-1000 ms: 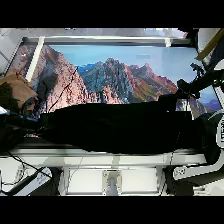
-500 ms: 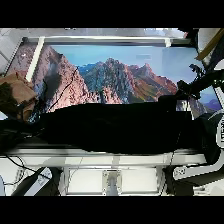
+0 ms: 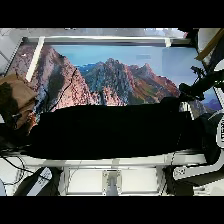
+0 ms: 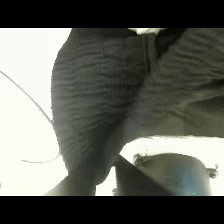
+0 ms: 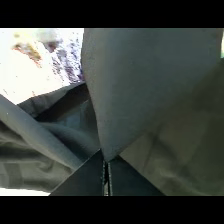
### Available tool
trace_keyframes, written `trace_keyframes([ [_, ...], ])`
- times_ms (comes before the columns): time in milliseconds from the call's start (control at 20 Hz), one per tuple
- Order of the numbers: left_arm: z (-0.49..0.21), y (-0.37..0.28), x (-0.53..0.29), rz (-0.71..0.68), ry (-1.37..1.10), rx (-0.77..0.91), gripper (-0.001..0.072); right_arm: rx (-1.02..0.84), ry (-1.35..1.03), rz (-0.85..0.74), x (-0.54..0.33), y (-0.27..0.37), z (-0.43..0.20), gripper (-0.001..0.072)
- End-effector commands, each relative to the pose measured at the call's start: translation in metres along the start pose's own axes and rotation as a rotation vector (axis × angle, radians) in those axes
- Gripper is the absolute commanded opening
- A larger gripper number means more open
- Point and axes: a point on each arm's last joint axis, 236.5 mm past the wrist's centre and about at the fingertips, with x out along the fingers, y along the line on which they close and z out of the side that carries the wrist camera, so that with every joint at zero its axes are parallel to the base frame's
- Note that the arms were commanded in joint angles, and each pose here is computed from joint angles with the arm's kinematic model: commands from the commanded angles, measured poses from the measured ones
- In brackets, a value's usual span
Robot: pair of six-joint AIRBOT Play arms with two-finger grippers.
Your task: Fold the clothes and pants, and hang the long-sleeved shirts on hangers.
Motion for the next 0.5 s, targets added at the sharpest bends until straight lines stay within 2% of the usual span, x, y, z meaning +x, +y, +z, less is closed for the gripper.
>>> trace_keyframes([
  [0, 0.013, -0.009, -0.018, -0.047, -0.063, -0.021, 0.0702, 0.002, 0.002, -0.016, 0.0, -0.004, 0.0, 0.0007],
  [200, 0.098, 0.007, -0.125, -0.03, -0.52, -0.062, 0.0708, 0.004, 0.003, -0.012, 0.0, -0.003, -0.001, 0.0007],
  [300, 0.145, 0.023, -0.185, -0.012, -0.802, -0.15, 0.0707, 0.011, -0.008, -0.01, 0.0, -0.002, 0.002, 0.0007],
  [400, 0.158, 0.014, -0.159, -0.079, -0.684, -0.15, 0.0707, 0.017, -0.05, 0.011, -0.002, 0.003, 0.012, 0.0026],
  [450, 0.158, 0.006, -0.131, -0.122, -0.565, -0.142, 0.0707, 0.016, -0.089, 0.019, -0.009, 0.007, 0.02, 0.0135],
])
